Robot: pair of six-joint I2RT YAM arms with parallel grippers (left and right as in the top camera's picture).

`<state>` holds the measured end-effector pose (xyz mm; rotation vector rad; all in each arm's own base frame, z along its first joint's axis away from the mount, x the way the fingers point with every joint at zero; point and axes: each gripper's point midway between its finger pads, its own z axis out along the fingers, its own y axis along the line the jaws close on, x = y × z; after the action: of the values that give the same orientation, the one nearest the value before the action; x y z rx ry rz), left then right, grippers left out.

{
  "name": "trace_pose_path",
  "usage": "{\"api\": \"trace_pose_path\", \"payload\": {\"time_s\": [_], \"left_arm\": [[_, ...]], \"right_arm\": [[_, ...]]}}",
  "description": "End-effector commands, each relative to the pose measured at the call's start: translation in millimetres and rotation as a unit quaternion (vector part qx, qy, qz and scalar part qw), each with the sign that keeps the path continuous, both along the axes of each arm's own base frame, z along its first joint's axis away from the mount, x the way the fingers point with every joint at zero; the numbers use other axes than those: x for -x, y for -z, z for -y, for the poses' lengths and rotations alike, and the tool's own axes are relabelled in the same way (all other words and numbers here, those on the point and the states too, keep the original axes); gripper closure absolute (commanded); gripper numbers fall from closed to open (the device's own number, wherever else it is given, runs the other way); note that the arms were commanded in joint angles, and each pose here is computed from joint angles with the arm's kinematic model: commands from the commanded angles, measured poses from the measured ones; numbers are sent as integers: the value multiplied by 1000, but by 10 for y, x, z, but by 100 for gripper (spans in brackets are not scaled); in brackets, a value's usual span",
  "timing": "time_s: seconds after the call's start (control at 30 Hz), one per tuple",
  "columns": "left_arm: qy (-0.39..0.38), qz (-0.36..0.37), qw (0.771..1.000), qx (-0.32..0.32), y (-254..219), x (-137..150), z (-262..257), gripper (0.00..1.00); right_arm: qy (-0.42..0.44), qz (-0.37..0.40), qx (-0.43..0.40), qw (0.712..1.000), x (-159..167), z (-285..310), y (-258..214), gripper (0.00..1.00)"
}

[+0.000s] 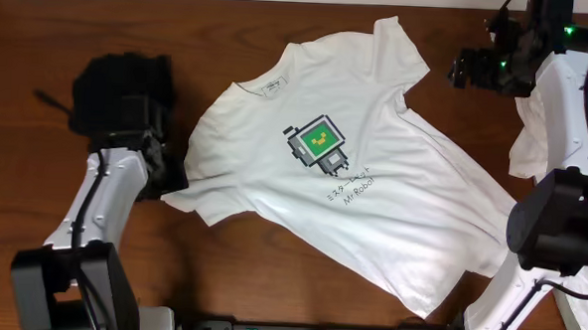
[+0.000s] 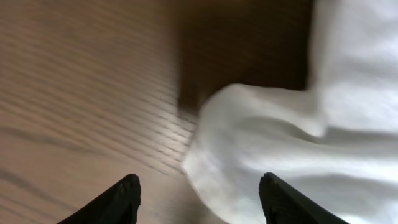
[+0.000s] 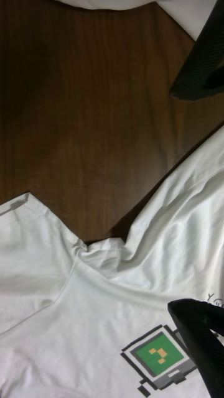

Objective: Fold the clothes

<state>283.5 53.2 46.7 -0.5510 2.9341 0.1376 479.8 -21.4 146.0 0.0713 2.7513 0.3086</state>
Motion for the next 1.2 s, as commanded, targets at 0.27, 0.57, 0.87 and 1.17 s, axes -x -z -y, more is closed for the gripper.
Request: {"api": "trace_pose_path", "payload": {"time_s": [0.27, 0.57, 0.87, 1.17], "left_arm": [[-82, 43, 993, 66, 23, -128, -167, 36], [-74, 36, 990, 118, 200, -55, 35, 73], [-65, 17, 984, 164, 404, 45, 213, 90], [-67, -6, 984, 165, 661, 151, 230, 90]], "right_arm": [[-4, -1, -3, 1000, 2, -31, 6, 1], [-4, 0, -3, 1000, 1, -31, 6, 1], [-4, 0, -3, 1000, 1, -31, 6, 1], [-4, 0, -3, 1000, 1, -31, 6, 1]]}}
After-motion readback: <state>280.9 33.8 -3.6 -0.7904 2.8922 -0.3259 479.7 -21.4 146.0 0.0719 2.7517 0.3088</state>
